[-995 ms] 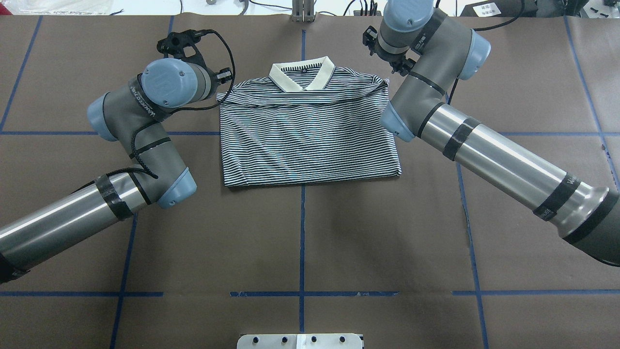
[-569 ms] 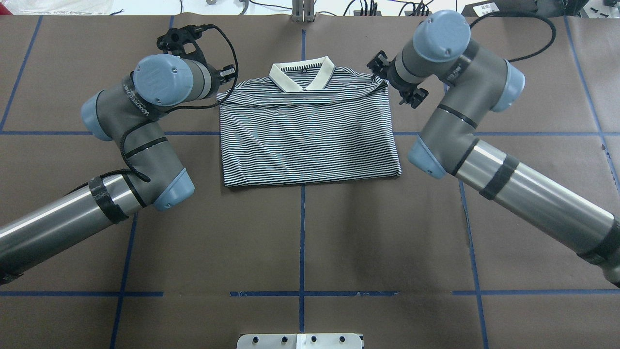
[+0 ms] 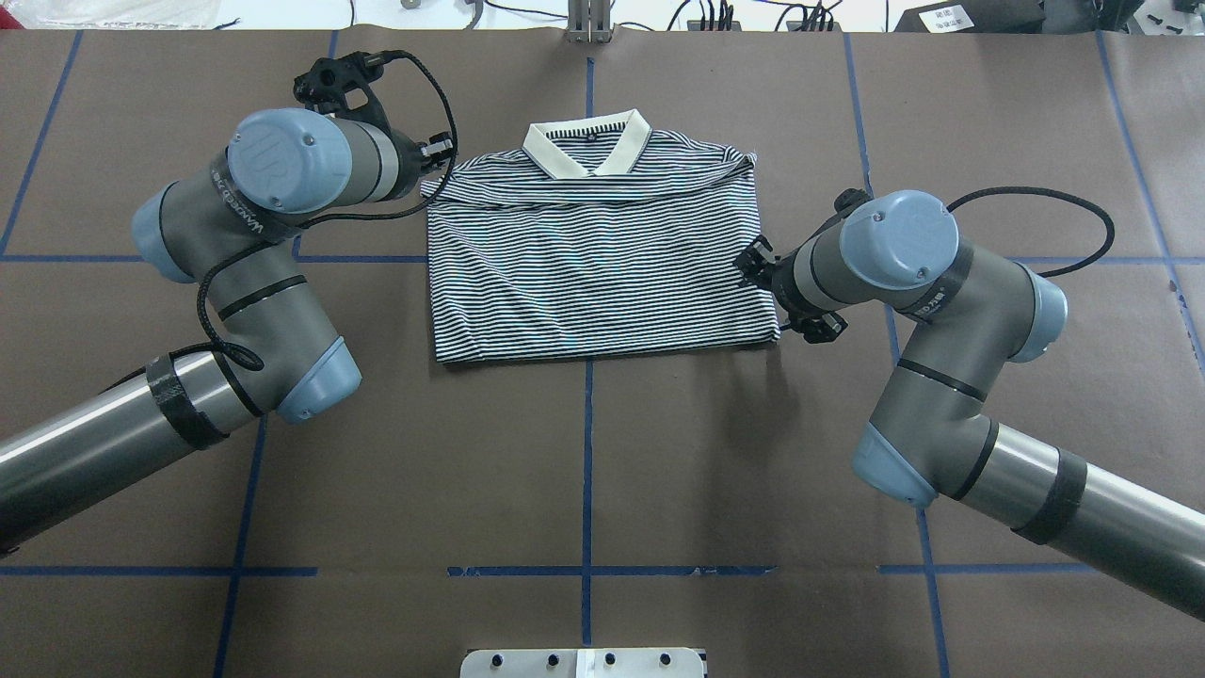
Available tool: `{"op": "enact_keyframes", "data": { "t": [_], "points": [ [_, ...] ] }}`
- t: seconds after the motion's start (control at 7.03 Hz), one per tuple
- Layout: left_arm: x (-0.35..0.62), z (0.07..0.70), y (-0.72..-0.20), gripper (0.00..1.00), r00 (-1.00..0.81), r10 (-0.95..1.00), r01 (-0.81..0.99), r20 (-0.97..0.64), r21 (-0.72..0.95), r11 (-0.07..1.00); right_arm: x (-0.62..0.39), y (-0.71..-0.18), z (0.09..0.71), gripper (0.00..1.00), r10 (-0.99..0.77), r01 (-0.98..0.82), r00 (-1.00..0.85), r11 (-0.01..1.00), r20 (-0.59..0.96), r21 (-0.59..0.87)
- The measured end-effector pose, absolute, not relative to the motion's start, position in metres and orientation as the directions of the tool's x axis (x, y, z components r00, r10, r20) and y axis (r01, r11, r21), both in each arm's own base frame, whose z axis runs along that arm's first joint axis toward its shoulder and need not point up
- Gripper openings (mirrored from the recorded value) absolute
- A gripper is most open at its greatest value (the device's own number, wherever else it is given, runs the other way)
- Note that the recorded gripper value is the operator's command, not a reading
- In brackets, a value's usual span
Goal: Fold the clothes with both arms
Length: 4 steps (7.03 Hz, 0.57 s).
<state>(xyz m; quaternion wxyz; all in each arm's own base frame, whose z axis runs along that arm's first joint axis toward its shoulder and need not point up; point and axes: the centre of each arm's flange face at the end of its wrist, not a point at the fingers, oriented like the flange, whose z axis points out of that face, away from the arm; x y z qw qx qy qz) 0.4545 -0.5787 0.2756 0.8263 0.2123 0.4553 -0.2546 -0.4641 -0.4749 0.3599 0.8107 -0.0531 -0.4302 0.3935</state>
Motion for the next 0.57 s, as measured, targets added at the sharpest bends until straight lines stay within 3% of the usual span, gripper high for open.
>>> {"op": "enact_keyframes", "data": {
  "t": [0.14,0.28,0.57],
  "points": [
    [0.454,0.275,-0.578,0.29,0.455,-0.227,0.614,-0.861,0.119,0.780,-0.467,-0.469,0.365,0.66,0.686,-0.590,0.328,0.685,0.649,-0.426],
    [0.454,0.275,-0.578,0.29,0.455,-0.227,0.615,-0.861,0.119,0.780,-0.468,-0.467,0.369,0.53,0.688,-0.590,0.334,0.686,0.644,-0.426],
    [0.453,0.275,-0.579,0.29,0.456,-0.227,0.615,-0.860,0.121,0.779,-0.467,-0.464,0.377,0.00,0.695,-0.595,0.338,0.680,0.635,-0.429]
  ]
}}
